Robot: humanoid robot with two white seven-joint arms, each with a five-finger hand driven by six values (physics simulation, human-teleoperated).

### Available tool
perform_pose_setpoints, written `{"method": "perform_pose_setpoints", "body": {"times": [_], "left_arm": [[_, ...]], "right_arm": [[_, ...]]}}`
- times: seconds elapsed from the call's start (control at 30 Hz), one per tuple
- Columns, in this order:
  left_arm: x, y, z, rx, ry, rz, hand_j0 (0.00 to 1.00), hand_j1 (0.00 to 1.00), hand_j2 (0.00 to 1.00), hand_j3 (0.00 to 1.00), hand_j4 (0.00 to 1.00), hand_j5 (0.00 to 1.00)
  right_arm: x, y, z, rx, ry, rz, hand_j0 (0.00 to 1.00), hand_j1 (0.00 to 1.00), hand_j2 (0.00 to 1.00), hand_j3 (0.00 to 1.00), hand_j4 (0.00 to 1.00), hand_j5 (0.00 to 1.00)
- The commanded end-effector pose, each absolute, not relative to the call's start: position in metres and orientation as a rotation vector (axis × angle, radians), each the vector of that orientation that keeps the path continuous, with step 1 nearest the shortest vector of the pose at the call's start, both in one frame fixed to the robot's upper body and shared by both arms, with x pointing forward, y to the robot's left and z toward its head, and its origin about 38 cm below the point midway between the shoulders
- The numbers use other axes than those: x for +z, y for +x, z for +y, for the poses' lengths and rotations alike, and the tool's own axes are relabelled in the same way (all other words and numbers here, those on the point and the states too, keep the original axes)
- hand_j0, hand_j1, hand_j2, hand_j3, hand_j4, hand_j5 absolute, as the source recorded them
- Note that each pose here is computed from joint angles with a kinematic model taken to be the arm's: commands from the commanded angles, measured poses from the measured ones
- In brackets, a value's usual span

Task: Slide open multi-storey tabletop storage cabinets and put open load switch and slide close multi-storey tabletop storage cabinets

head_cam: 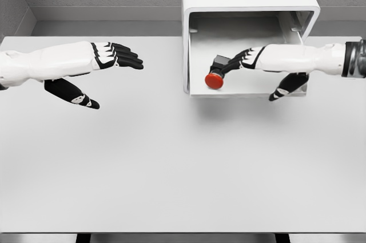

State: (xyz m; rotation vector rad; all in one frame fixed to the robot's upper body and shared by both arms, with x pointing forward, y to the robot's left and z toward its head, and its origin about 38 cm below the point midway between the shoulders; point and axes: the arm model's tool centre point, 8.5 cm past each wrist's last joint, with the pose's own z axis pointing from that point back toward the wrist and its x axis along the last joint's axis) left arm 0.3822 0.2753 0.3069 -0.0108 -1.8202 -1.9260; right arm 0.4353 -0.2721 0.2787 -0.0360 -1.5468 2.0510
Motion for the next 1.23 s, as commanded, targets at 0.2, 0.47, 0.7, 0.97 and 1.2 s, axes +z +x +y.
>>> {"method": "perform_pose_setpoints", "body": {"times": [0.2, 0.47, 0.7, 0.97, 1.2], "left_arm": [[0.306, 0.382, 0.276, -1.916, -0.018, -1.819, 1.00, 1.00, 1.00, 1.00, 1.00, 1.00], [0.302, 0.382, 0.278, -1.912, -0.021, -1.808, 1.00, 1.00, 1.00, 1.00, 1.00, 1.00], [0.300, 0.382, 0.279, -1.909, -0.022, -1.800, 1.00, 1.00, 1.00, 1.00, 1.00, 1.00], [0.297, 0.384, 0.282, -1.898, -0.022, -1.792, 1.00, 1.00, 1.00, 1.00, 1.00, 1.00], [0.297, 0.384, 0.283, -1.896, -0.020, -1.790, 1.00, 1.00, 1.00, 1.00, 1.00, 1.00]], "right_arm": [[0.294, 0.468, -0.280, 2.022, -0.157, -1.537, 1.00, 1.00, 1.00, 1.00, 1.00, 1.00], [0.297, 0.416, -0.277, 2.119, -0.091, -1.558, 1.00, 1.00, 1.00, 1.00, 1.00, 1.00], [0.259, 0.414, -0.305, 2.065, -0.063, -1.439, 1.00, 1.00, 1.00, 1.00, 1.00, 1.00], [0.235, 0.418, -0.328, 2.012, -0.077, -1.357, 1.00, 1.00, 1.00, 1.00, 1.00, 1.00], [0.224, 0.418, -0.334, 2.003, -0.067, -1.318, 1.00, 1.00, 1.00, 1.00, 1.00, 1.00]]}}
